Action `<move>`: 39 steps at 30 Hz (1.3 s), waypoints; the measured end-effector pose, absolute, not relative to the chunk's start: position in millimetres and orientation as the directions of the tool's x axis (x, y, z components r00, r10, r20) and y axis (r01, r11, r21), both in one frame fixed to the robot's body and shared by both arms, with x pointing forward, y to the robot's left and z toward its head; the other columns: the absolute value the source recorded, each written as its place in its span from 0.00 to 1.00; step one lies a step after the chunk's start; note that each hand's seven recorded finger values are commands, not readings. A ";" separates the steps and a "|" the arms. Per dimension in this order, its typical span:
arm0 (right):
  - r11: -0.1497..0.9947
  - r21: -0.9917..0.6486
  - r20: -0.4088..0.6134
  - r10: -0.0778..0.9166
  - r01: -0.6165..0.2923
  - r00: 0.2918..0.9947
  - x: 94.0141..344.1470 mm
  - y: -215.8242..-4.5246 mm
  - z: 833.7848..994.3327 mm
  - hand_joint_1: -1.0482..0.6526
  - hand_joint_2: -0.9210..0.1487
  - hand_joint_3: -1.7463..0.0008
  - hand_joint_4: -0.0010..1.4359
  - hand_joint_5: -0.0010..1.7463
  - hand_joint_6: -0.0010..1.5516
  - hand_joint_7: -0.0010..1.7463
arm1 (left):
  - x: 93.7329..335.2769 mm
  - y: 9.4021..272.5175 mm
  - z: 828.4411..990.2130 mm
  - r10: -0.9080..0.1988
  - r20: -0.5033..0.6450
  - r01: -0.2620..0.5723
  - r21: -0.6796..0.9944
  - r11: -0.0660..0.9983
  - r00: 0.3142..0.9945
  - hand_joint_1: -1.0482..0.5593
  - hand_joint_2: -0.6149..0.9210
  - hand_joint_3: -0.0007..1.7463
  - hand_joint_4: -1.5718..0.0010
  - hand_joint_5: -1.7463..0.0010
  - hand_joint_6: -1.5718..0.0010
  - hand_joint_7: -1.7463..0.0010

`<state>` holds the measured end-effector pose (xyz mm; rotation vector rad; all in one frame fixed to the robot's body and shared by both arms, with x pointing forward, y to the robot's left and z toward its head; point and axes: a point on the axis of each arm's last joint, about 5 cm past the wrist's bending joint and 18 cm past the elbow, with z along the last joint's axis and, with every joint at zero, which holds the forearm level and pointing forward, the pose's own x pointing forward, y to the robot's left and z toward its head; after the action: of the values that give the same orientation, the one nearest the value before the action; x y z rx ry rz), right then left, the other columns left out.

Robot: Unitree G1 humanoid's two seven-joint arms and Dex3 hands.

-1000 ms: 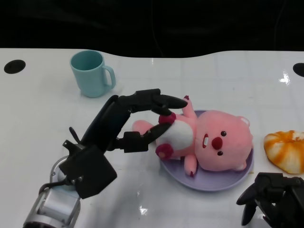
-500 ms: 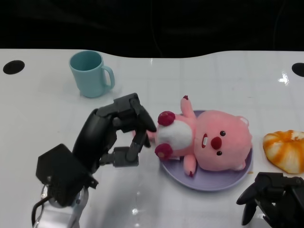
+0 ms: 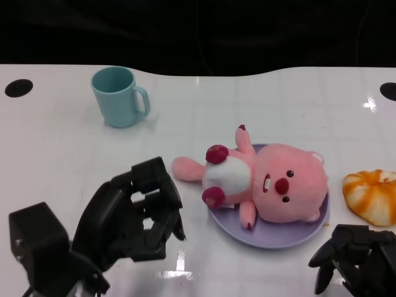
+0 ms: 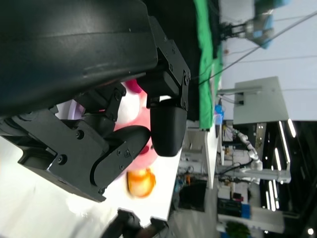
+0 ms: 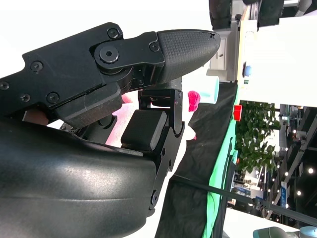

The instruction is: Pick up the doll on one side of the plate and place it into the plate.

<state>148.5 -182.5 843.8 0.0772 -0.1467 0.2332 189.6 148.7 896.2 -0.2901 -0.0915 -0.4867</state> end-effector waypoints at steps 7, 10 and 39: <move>0.970 0.059 0.152 0.224 -0.235 0.963 147.9 -182.4 843.6 0.03 0.00 0.81 0.76 0.75 0.71 0.51 | 173.9 153.7 891.9 -0.477 0.067 0.463 -0.389 0.797 0.877 0.54 0.72 0.71 0.51 0.00 0.59 0.06; 0.970 0.059 0.152 0.225 -0.236 0.963 147.8 -182.5 843.6 0.03 0.00 0.81 0.76 0.74 0.71 0.51 | 167.9 154.3 890.2 -0.477 0.047 0.454 -0.401 0.796 0.877 0.55 0.71 0.74 0.51 0.00 0.59 0.07; 0.968 0.055 0.144 0.235 -0.245 0.961 145.9 -185.6 842.7 0.04 0.00 0.82 0.76 0.74 0.71 0.50 | 155.0 161.7 870.5 -0.504 0.010 0.455 -0.447 0.770 0.864 0.54 0.74 0.69 0.52 0.00 0.56 0.10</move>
<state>145.9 -185.6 842.7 0.0729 -0.1372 0.2432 155.0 161.7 870.5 -0.4557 0.1128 -0.5212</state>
